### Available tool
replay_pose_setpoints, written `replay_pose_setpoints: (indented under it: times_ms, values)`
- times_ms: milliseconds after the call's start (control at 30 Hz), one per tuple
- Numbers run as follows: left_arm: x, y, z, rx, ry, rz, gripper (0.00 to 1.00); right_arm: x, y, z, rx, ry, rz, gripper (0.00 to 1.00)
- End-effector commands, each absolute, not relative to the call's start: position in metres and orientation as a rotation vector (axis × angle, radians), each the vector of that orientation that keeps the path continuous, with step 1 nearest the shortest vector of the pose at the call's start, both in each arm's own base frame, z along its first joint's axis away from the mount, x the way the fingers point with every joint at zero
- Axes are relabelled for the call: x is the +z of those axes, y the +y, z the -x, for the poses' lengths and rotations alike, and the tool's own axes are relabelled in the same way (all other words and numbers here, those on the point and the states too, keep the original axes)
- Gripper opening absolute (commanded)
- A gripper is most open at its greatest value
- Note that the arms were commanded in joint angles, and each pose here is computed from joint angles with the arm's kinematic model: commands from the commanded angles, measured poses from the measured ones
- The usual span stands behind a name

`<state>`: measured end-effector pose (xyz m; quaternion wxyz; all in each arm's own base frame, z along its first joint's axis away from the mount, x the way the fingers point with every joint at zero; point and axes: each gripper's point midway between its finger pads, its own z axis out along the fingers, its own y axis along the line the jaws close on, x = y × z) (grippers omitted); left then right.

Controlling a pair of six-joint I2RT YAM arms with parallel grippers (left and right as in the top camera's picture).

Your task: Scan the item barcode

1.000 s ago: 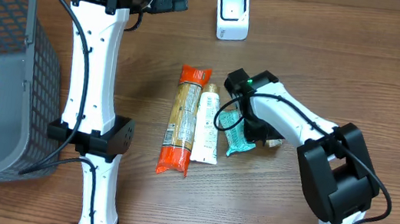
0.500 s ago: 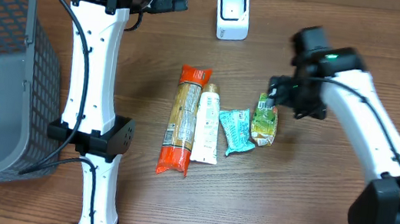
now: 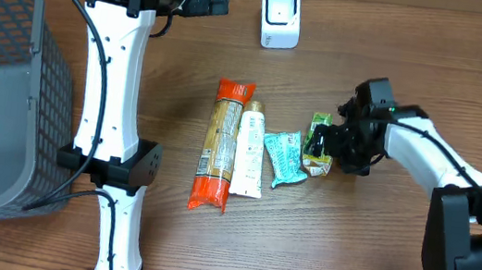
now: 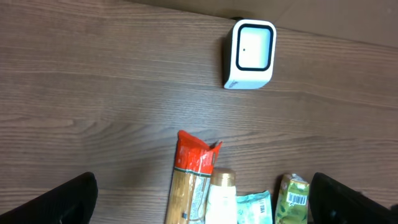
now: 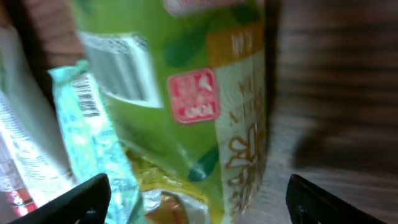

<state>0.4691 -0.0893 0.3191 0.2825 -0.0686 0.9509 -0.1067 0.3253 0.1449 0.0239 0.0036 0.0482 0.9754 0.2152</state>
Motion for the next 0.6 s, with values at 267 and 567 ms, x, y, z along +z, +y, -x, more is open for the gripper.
replay_pose_setpoints:
  times_ms: [267,567]
  values:
    - [0.326,-0.012,-0.474,-0.473,2.498,0.487,0.99,0.003,0.156,-0.318,0.681,3.082,-0.204,0.75]
    - [0.325,-0.003,-0.474,-0.45,2.496,0.517,1.0,0.006,0.15,-0.323,0.642,3.095,-0.304,0.07]
